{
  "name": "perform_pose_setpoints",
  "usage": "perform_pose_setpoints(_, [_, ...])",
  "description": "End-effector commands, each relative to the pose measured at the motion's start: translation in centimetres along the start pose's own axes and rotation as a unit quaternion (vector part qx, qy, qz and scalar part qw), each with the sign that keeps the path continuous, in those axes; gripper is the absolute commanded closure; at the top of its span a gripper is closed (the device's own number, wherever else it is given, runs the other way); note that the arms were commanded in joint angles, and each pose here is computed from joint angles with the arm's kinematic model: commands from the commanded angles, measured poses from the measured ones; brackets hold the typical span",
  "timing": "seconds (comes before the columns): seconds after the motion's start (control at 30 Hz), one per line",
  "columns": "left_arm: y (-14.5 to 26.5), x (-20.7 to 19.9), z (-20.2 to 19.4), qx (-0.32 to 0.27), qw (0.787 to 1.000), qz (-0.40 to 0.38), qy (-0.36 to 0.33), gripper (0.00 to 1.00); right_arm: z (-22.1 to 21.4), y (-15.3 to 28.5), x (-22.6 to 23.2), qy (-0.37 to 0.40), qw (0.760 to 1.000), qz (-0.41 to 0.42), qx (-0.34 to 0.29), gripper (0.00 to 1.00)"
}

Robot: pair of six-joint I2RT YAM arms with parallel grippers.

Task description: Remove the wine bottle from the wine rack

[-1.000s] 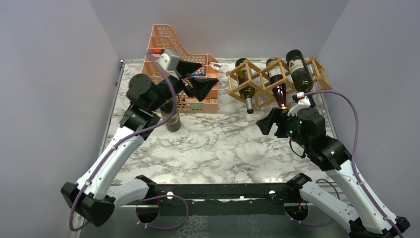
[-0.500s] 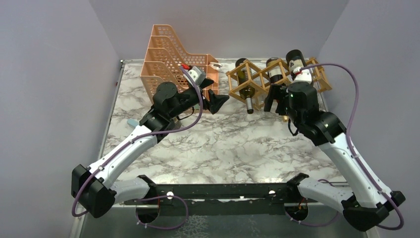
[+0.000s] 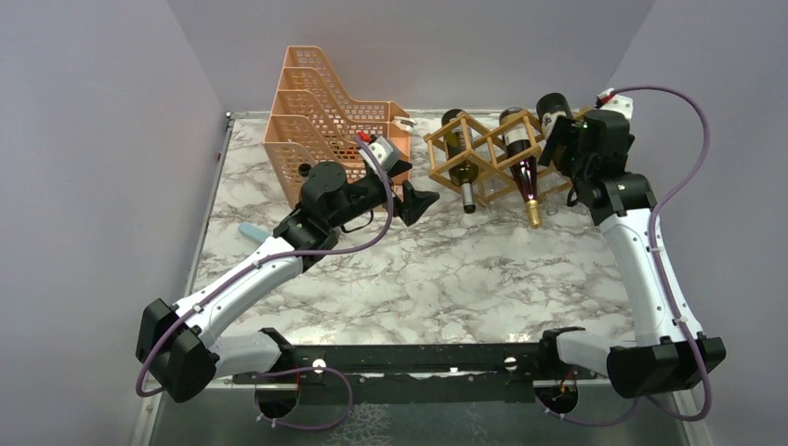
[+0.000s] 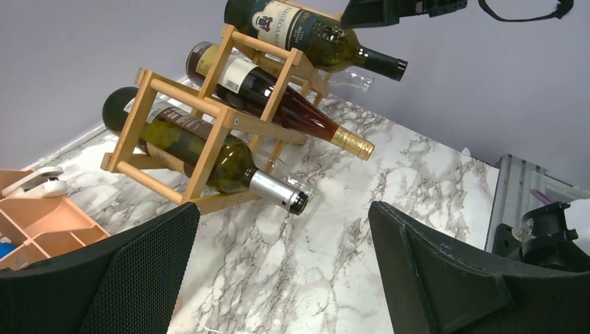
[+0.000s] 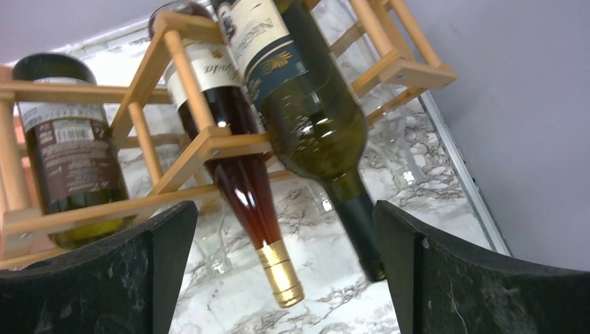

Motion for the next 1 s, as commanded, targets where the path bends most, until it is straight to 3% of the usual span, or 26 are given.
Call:
perform_pose_setpoints(0.0, [-0.2,-0.6,0.5,-0.017,1.000,-0.011,0.004,0.01,2.0,-1.1,-0.6,-0.026,0.997,0.073,-0.011,0.00])
perform_pose_setpoints(0.33, [0.9,-2.6,1.9,-0.040,0.998,-0.013,-0.040,0.01,-0.6,-5.0,-2.2,-0.053,0.987,0.139,0.062,0.00])
perform_pose_setpoints(0.53, [1.6,-3.4,2.2,-0.048,0.996,-0.002,-0.069,0.01,-2.4,-6.4,-4.6,-0.056,0.988,0.120,0.078,0.02])
perform_pose_setpoints(0.97, [1.8,-4.1,1.9,-0.047,0.995,0.003,-0.087,0.01,-4.3,-7.6,-3.3,-0.076,0.968,0.207,0.117,0.33])
Point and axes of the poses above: each gripper's point midway between its finger pads, its own y axis back along the fingers, its own x axis along the line the jaws close on, z = x × y, the point moved 4 cm from there along y, back along the fingers, and after that the axes turned 5 degrees about -y, right-handed, at the moved point
